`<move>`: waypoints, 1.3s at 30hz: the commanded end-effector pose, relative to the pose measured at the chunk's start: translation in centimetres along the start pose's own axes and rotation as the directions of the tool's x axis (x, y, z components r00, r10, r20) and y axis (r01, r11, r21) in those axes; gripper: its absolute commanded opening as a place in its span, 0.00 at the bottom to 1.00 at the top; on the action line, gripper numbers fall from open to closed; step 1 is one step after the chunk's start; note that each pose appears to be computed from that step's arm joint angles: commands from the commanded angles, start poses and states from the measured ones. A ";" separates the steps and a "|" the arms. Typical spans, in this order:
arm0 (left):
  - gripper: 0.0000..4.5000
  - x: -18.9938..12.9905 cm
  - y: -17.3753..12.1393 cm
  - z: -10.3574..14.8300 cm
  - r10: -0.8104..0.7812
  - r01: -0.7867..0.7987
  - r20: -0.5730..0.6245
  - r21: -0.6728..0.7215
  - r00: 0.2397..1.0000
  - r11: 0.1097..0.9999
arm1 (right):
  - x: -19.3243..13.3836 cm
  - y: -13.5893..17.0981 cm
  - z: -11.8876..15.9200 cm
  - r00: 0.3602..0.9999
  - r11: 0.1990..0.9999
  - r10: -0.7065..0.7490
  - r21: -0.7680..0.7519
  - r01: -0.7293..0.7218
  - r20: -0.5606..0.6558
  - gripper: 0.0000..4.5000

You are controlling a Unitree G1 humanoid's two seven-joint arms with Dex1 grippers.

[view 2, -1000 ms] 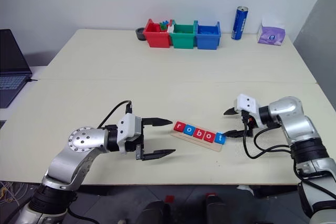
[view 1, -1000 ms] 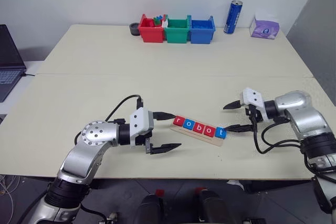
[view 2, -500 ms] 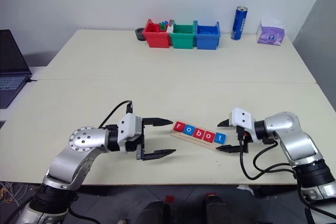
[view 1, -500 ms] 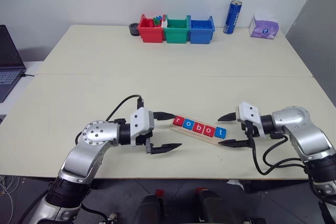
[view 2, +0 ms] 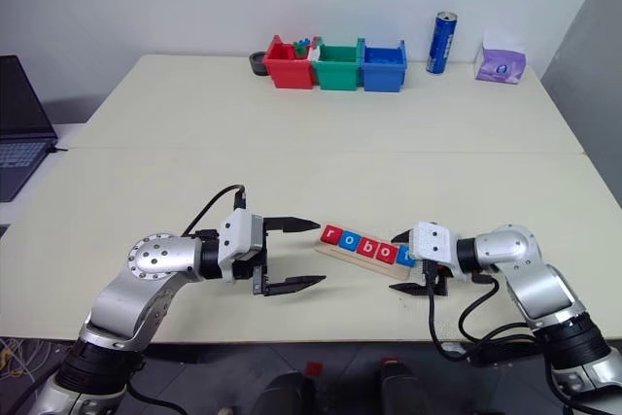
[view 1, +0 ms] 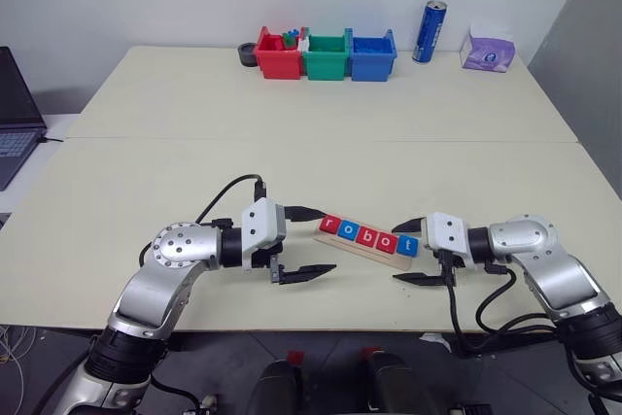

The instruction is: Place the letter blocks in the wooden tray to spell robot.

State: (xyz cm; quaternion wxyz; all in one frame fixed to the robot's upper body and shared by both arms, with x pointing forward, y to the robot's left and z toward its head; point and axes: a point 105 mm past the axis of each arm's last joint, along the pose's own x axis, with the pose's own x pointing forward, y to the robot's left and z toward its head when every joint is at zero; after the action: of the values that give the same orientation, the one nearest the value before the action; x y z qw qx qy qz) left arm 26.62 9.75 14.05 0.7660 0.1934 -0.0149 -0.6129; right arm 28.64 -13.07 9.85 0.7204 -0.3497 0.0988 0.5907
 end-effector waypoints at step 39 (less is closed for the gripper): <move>1.00 0.0 0.5 0.6 0.000 0.000 0.006 0.053 1.000 0.999 | -2.2 -7.4 -2.2 0.961 0.959 -0.273 0.064 0.276 -0.047 0.27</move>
State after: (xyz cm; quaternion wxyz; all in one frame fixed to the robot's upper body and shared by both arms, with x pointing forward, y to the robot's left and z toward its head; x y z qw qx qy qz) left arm 27.16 9.89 14.08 0.7669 0.2009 -0.0173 -0.6092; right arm 35.10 -16.81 11.32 0.8127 -0.3166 0.1115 0.4762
